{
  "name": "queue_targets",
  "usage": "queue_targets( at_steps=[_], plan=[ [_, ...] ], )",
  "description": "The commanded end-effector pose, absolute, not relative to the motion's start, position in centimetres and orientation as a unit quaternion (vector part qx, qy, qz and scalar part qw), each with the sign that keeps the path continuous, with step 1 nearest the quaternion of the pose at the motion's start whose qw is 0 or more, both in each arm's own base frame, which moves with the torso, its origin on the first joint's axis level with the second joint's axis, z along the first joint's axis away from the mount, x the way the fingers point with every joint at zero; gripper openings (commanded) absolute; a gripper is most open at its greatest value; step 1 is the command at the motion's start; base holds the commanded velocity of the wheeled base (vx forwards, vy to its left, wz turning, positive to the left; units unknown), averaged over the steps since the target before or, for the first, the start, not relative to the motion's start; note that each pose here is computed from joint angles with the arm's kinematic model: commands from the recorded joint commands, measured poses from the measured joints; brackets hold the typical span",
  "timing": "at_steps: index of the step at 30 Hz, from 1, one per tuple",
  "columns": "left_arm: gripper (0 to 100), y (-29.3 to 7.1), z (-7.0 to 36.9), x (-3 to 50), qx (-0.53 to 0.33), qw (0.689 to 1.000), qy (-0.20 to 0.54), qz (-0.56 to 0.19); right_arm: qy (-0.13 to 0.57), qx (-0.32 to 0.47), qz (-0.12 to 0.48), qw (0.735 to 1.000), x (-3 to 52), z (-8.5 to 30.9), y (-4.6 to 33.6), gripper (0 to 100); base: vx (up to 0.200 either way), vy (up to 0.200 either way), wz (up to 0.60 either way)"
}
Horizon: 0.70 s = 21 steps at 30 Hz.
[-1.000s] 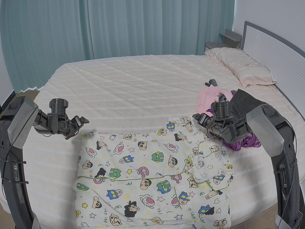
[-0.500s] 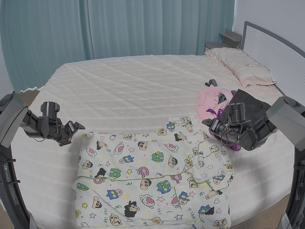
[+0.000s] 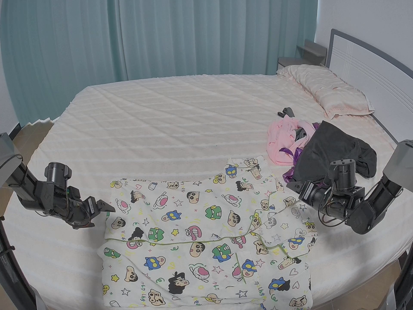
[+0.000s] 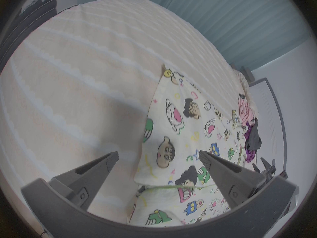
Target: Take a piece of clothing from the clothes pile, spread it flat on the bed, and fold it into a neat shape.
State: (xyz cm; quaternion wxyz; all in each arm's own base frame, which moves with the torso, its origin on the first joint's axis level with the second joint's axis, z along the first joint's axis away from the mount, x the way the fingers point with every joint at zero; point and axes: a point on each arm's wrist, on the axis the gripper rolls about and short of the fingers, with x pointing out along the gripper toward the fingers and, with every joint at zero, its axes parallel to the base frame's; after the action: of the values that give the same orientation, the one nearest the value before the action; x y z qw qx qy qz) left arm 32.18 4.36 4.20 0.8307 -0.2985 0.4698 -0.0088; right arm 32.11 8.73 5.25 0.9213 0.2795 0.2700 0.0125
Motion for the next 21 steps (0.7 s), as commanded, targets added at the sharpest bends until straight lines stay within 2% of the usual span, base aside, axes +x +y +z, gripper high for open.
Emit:
queue_targets(
  at_steps=[1,16,17,21],
  plan=[
    [100,3.6,3.8,31.3,-0.292,0.824,0.485,-0.019,0.281,0.287,0.017,0.916,30.8,5.1,8.6,100,0.000,0.000,0.00],
    [100,2.4,0.9,32.5,-0.272,0.824,0.497,-0.007,0.285,0.305,0.019,0.909,30.6,5.2,8.8,100,0.000,0.000,0.00],
    [0,2.4,0.8,32.5,-0.271,0.824,0.497,-0.007,0.285,0.305,0.019,0.909,30.6,5.2,8.8,100,0.000,0.000,0.00],
    [0,2.4,0.4,32.5,-0.271,0.822,0.501,-0.005,0.288,0.304,0.019,0.908,30.5,5.0,8.8,100,0.000,0.000,0.00]
  ],
)
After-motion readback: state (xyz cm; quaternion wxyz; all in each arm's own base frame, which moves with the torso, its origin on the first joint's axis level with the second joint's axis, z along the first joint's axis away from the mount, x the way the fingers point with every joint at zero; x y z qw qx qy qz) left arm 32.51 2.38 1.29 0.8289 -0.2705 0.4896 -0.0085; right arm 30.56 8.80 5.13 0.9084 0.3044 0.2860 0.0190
